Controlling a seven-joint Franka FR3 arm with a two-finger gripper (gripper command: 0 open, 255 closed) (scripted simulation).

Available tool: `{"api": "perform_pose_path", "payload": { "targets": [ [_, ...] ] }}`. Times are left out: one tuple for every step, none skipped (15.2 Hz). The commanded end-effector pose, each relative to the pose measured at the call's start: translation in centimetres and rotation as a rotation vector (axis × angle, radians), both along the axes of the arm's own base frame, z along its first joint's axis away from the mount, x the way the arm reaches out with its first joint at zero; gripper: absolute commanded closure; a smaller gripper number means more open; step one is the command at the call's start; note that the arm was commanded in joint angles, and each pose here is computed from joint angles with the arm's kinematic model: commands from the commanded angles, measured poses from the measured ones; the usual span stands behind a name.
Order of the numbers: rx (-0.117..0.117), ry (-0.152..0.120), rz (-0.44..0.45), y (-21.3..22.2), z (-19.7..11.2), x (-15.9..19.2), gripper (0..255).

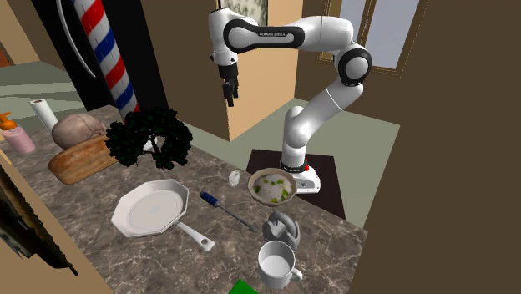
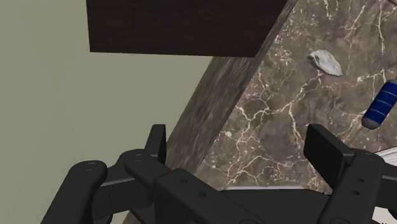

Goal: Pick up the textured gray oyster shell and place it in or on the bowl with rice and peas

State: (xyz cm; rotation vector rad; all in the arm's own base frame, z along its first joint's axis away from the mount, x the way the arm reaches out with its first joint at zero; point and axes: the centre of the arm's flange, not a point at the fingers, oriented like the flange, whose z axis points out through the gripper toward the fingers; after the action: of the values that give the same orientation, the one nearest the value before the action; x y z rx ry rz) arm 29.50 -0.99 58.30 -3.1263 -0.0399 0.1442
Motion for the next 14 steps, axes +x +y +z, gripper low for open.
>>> {"api": "perform_pose_path", "payload": {
  "targets": [
    [0.000,0.000,0.000,0.0,0.0,0.0,0],
    [0.005,0.012,-0.022,0.6,-1.1,0.0,0],
    [0.011,0.023,-0.045,1.2,-2.2,0.0,0],
    [0.016,0.035,-0.067,1.8,-3.3,0.0,0],
    [0.022,0.047,-0.089,2.5,-4.4,0.0,0],
    [0.027,0.059,-0.111,3.1,-5.5,-0.1,0],
    [0.033,0.070,-0.134,3.7,-6.6,-0.1,0],
    [0.038,0.082,-0.156,4.4,-7.7,-0.1,0],
    [0.043,0.094,-0.178,5.0,-8.7,-0.1,0],
    [0.049,0.105,-0.200,5.7,-9.8,-0.1,0],
    [0.054,0.117,-0.223,6.4,-10.9,-0.1,0],
    [0.060,0.129,-0.245,7.0,-12.0,-0.1,0],
    [0.065,0.141,-0.267,7.7,-13.0,-0.1,0],
    [0.071,0.152,-0.289,8.4,-14.1,-0.1,0]
  ]
}}
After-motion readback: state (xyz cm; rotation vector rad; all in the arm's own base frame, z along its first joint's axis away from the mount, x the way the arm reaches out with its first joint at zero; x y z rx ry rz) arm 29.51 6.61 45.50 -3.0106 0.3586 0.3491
